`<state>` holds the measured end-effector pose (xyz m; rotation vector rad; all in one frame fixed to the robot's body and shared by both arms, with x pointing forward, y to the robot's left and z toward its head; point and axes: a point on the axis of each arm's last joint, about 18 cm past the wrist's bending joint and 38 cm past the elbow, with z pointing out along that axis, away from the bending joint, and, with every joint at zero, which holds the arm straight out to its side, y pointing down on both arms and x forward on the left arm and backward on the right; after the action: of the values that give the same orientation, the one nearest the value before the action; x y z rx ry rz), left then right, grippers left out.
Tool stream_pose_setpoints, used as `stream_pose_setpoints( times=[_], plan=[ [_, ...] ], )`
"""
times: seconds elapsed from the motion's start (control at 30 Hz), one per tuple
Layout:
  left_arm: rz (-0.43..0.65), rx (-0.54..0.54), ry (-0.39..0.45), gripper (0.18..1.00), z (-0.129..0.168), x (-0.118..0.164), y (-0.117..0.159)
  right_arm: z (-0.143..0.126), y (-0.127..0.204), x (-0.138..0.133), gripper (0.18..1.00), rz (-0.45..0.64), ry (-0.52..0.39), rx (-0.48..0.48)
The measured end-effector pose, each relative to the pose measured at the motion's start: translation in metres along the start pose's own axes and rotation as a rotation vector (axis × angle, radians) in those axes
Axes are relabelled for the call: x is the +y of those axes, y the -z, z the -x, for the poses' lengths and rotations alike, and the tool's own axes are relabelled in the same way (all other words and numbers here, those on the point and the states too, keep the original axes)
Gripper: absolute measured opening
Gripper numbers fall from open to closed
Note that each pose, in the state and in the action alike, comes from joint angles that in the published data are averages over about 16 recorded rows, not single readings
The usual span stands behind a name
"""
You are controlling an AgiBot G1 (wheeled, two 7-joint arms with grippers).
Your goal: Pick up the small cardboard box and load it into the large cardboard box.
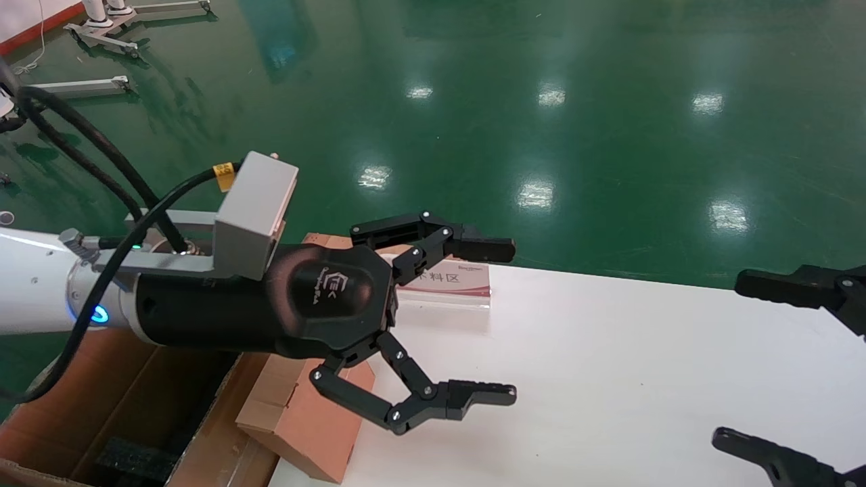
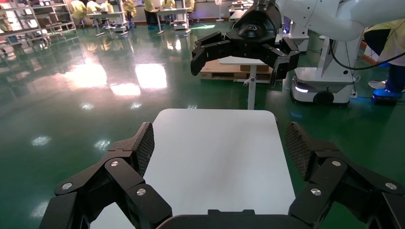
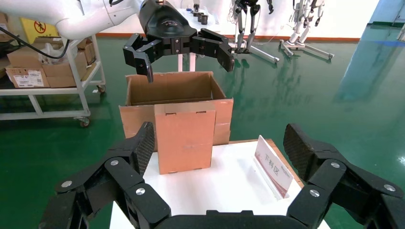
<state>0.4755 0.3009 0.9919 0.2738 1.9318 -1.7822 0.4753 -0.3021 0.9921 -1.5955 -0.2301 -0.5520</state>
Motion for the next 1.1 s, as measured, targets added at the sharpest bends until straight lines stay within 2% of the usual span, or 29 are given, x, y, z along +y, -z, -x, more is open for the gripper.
stream_pose_setpoints(
  times=[0.27,0.77,1.1],
  plan=[
    [0.122,0.001,-0.010,1.000,0.003,0.002,0.000,0.000,0.000,0.000,1.001,0.000,0.000,0.000],
    [0.575,0.012,-0.045,1.000,0.035,0.002,-0.016,0.000,0.000,0.000,1.001,0.000,0.000,0.000],
    [0.740,0.011,-0.027,1.000,0.047,-0.004,-0.025,0.000,0.000,0.000,1.001,0.000,0.000,0.000]
  ],
)
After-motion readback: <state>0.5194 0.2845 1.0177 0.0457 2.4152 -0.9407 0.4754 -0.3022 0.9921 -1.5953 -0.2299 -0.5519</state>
